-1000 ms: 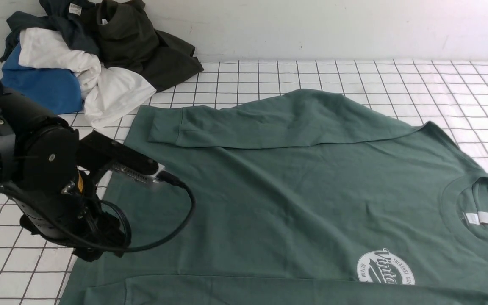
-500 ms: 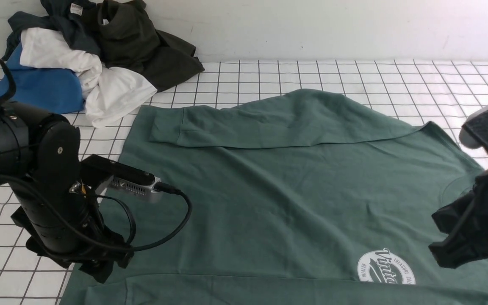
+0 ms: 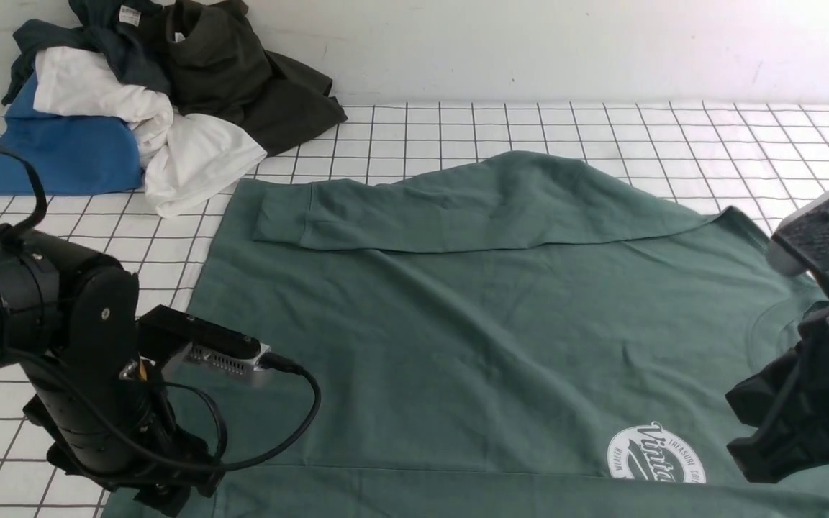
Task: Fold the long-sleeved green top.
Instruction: Use the left arm to clamp the cuff closest to it, then use the left arm to drag and place the cuff at the centered position on the left edge of the fabric
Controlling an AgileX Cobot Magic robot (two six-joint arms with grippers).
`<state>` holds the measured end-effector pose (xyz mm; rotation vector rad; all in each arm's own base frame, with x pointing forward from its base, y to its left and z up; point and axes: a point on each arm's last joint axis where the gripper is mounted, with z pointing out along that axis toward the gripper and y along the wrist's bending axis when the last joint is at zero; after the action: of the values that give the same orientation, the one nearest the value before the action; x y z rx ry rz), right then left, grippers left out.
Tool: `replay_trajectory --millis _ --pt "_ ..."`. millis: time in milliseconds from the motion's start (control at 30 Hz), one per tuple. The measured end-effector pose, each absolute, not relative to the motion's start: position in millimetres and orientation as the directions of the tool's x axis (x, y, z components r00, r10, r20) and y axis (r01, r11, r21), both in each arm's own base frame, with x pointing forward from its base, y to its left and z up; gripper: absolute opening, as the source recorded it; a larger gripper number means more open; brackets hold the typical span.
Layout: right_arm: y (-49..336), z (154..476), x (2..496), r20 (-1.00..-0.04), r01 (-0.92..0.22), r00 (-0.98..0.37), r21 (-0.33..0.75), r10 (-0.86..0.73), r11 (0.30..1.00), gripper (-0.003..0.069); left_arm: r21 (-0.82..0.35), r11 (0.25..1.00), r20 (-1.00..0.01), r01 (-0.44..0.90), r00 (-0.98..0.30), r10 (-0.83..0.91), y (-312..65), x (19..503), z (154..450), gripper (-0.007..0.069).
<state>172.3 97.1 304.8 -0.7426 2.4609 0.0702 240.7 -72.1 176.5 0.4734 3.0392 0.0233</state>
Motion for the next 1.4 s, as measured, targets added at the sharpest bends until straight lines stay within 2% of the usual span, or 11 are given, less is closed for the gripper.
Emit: replay_trajectory --millis 167,300,433,600,633,700,967,1100,1233,1333,1400 --pt "95 306 175 -0.540 -0.526 -0.666 -0.149 -0.514 0.837 0.0012 0.024 0.952 -0.108 0.304 -0.946 0.305 -74 246 172 0.0437" --pt "94 307 176 -0.545 -0.526 -0.651 -0.177 -0.528 0.832 0.0012 0.019 0.953 -0.039 0.301 -0.953 0.302 -75 249 153 0.0437" --pt "94 307 177 -0.545 -0.526 -0.649 -0.183 -0.531 0.830 0.0012 0.000 0.959 -0.003 0.285 -0.959 0.285 -77 251 148 0.0426" --pt "94 307 177 -0.545 -0.526 -0.648 -0.184 -0.532 0.830 0.0012 -0.011 0.961 -0.014 0.277 -0.961 0.277 -78 251 151 0.0314" --pt "94 307 177 -0.545 -0.526 -0.648 -0.184 -0.532 0.830 0.0012 -0.011 0.961 -0.015 0.277 -0.961 0.277 -78 251 152 0.0314" --pt "94 307 177 -0.545 -0.526 -0.647 -0.187 -0.534 0.829 0.0012 -0.013 0.961 -0.029 0.275 -0.961 0.274 -77 249 155 0.0224" --pt "93 307 177 -0.544 -0.526 -0.646 -0.190 -0.535 0.829 0.0012 -0.013 0.961 -0.072 0.275 -0.959 0.273 -76 245 166 0.0053" --pt "93 307 177 -0.544 -0.526 -0.647 -0.190 -0.535 0.829 0.0012 -0.001 0.959 -0.072 0.284 -0.956 0.283 -75 245 166 0.0013" --pt "93 306 176 -0.533 -0.523 -0.657 -0.187 -0.533 0.832 0.0012 0.016 0.955 -0.084 0.297 -0.951 0.298 -74 246 171 0.0013" --pt "92 306 175 -0.525 -0.512 -0.672 -0.180 -0.522 0.840 0.0012 0.021 0.954 -0.132 0.299 -0.945 0.299 -75 250 189 0.0013" --pt "90 305 177 -0.522 -0.500 -0.682 -0.178 -0.512 0.847 0.0012 0.025 0.952 -0.201 0.306 -0.931 0.305 -77 258 211 0.0013"
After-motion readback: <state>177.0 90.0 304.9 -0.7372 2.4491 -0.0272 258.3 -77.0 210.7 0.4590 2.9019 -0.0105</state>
